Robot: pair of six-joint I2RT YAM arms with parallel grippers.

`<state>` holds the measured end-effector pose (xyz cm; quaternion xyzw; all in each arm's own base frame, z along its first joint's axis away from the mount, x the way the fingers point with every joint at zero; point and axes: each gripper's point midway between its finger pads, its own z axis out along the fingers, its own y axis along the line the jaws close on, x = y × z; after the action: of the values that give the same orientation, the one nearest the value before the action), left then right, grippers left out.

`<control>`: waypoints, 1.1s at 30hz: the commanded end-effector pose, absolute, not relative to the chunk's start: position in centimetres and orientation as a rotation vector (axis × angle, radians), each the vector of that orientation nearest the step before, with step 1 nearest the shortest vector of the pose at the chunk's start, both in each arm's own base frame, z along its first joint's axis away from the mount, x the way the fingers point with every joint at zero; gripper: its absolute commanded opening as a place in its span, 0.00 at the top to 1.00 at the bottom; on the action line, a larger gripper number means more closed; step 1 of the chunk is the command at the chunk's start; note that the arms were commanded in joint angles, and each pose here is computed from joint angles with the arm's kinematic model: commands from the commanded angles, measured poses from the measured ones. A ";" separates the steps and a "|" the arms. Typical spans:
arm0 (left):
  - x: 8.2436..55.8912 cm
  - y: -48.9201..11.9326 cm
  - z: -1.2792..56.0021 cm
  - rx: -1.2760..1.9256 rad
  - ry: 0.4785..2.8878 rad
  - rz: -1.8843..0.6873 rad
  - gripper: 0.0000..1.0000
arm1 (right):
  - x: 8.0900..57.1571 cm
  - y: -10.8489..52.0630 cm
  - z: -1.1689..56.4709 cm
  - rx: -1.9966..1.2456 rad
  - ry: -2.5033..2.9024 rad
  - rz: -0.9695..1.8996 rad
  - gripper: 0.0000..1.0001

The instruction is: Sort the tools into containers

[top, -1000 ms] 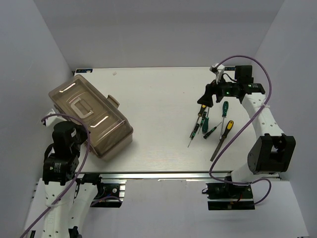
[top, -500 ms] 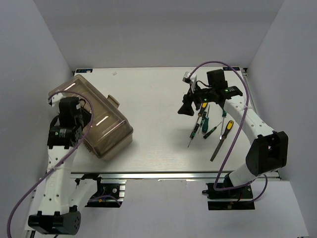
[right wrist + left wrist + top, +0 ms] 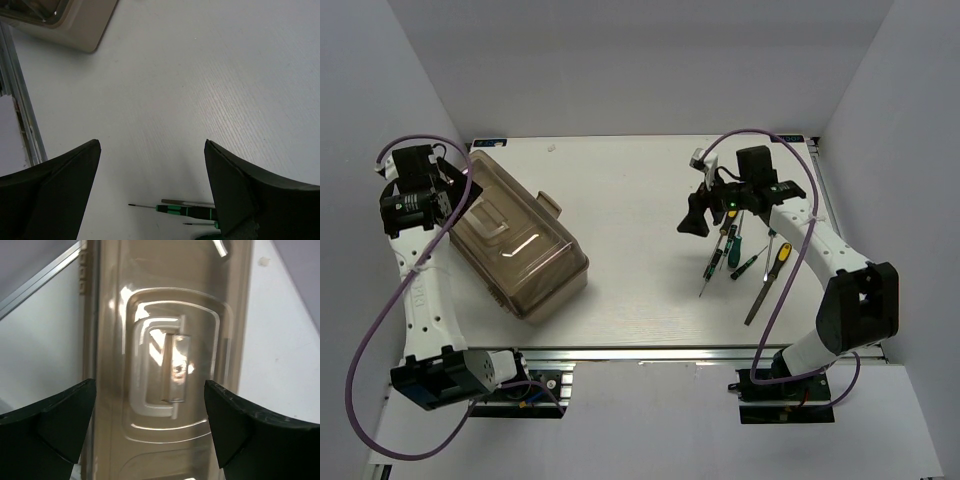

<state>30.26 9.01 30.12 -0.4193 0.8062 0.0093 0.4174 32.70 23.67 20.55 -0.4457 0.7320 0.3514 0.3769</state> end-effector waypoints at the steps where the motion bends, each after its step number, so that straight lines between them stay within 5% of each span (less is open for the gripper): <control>1: 26.8 9.9 29.0 -1.106 2.078 0.133 0.02 | 33.3 23.9 20.8 -1.119 1.839 0.887 0.11; 21: 31.6 8.0 17.3 -0.993 2.243 -0.193 0.14 | 33.5 23.3 18.9 -1.114 1.881 0.907 0.11; 33: 31.5 -0.5 12.5 -0.476 2.559 -0.356 0.21 | 33.8 22.8 18.4 -1.130 1.912 0.902 0.11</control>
<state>36.12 5.93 20.32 -0.2739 0.8597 -0.0733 0.4249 33.56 22.81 18.25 -0.4306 0.7478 0.3489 0.3656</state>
